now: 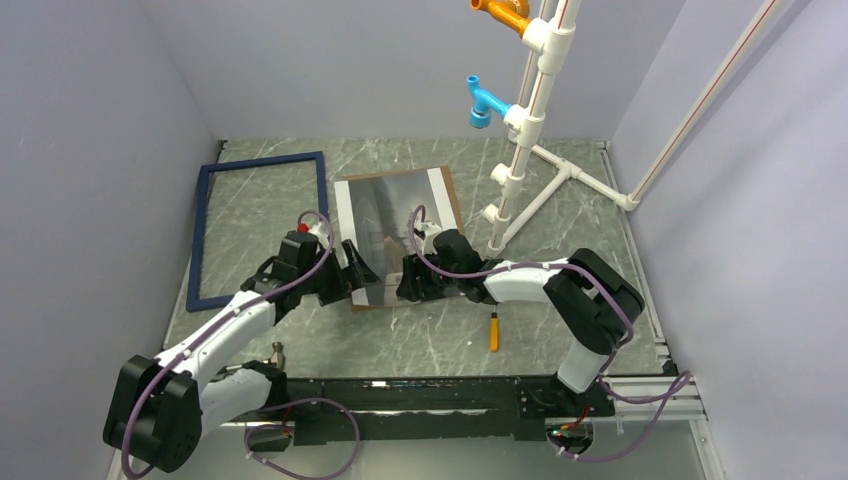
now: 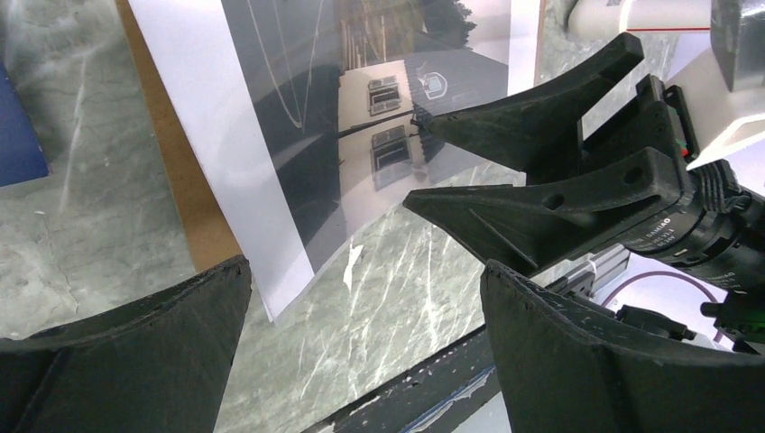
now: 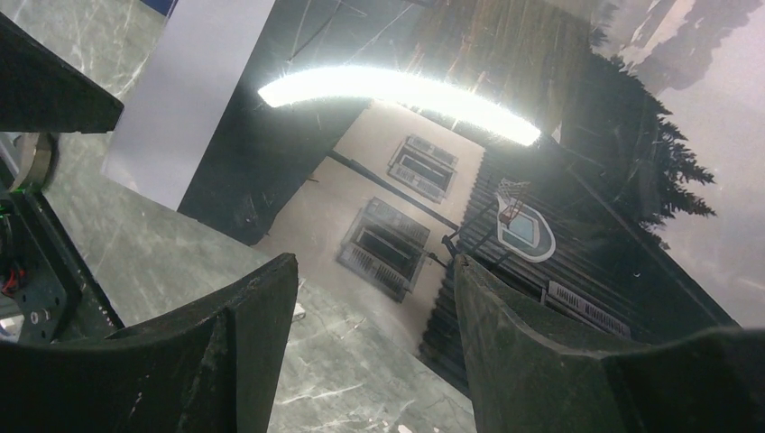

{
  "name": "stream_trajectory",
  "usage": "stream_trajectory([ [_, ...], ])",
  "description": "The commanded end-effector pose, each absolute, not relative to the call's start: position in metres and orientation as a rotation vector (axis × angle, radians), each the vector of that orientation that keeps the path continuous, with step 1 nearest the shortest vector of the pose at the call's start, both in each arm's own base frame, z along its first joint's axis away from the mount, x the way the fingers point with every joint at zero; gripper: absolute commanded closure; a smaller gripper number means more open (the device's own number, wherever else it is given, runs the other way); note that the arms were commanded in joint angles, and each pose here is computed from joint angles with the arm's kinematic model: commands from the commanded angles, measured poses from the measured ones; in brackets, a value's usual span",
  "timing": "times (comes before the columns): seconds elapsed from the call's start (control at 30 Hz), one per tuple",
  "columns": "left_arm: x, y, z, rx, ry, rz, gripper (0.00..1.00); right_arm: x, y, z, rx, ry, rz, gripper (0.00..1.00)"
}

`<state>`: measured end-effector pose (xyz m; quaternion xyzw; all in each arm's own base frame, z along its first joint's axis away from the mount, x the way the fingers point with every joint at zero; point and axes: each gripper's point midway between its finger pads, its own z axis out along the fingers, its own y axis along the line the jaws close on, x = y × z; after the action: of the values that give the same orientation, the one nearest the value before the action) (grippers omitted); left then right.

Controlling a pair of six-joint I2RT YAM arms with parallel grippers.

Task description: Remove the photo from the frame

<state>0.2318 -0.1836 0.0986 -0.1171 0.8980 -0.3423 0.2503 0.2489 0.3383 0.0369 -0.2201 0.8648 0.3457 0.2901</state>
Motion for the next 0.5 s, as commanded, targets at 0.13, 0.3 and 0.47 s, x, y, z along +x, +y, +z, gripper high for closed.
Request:
stream_trajectory([
  [0.13, 0.24, -0.201, 0.133, -0.26, 2.37, -1.05, 0.02, 0.232, 0.328, 0.009, -0.595, 2.434, 0.898, 0.34],
  [0.3, 0.244, -0.199, 0.13, -0.279, 2.376, -1.028, 0.15, 0.231, 0.329, 0.011, -0.603, 2.424, 0.905, 0.33],
  [0.47, 0.246, -0.189, 0.126, -0.303, 2.372, -0.952, 0.28, 0.228, 0.332, 0.013, -0.618, 2.409, 0.935, 0.29],
])
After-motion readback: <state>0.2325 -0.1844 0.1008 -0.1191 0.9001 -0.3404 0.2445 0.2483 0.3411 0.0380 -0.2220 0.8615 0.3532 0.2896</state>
